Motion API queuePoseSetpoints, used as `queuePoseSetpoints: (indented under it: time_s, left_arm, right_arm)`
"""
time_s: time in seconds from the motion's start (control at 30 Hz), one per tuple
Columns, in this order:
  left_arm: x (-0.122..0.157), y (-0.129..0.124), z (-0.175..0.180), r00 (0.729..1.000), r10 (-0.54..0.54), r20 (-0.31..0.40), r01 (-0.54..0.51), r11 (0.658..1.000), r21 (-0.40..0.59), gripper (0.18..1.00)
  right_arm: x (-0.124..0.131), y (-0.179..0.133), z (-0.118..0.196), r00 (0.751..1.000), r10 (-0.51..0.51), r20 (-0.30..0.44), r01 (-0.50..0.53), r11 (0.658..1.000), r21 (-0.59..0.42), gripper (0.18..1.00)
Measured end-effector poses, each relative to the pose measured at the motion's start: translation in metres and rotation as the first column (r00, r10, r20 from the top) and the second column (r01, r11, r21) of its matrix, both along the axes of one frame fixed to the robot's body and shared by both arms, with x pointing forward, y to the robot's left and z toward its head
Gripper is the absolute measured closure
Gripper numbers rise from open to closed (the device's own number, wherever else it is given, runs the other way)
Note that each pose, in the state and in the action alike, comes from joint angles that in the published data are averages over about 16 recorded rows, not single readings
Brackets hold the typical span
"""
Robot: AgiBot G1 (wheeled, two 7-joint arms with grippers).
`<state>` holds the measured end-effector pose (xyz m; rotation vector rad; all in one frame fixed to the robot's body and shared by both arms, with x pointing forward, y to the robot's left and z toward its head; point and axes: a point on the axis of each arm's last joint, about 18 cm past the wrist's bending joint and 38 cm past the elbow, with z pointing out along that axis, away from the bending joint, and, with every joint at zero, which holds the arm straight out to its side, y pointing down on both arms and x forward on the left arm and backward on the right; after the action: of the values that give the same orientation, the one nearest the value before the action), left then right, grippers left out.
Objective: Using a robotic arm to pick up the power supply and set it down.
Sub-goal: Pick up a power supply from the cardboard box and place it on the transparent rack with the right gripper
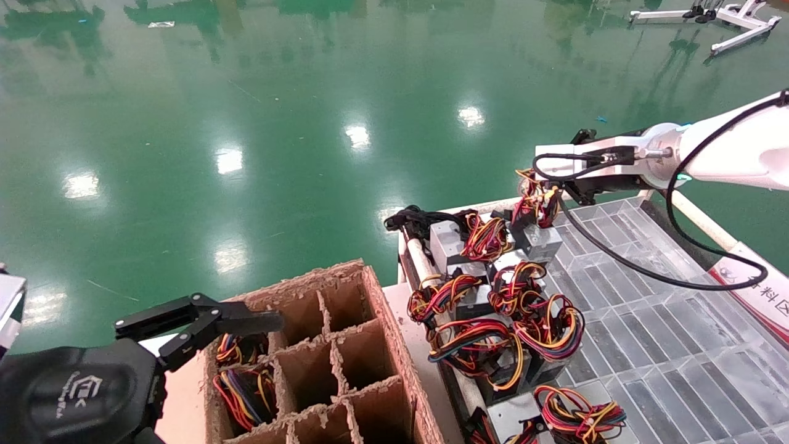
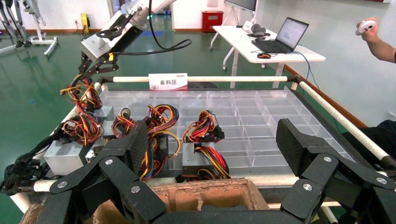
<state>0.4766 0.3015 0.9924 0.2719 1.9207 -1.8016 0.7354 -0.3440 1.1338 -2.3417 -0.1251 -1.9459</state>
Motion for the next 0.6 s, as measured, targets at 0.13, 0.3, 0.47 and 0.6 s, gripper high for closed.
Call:
queuePoseSetpoints:
  time_s: [0.13,0.3,0.47,0.6]
  left_arm:
    - [0.0,0.0,0.0,1.0,0.0,0.0,0.0,1.0,0.0,0.184]
    - [0.0,0.0,0.0,1.0,0.0,0.0,0.0,1.0,0.0,0.184]
    - [0.0,0.0,0.0,1.0,0.0,0.0,0.0,1.0,0.0,0.184]
    - [0.0,0.0,0.0,1.0,0.0,0.0,0.0,1.0,0.0,0.184]
  right_arm:
    - [0.001,0.0,-0.002,1.0,-0.002,-0.001,0.002,1.0,0.002,0.982]
    - [0.005,0.002,-0.007,1.0,-0.006,0.0,0.006,1.0,0.003,0.982]
    - [0.008,0.005,-0.012,1.0,-0.009,0.0,0.009,1.0,0.003,0.982]
    - [0.01,0.007,-0.015,1.0,-0.009,-0.001,0.009,1.0,0.002,0.981]
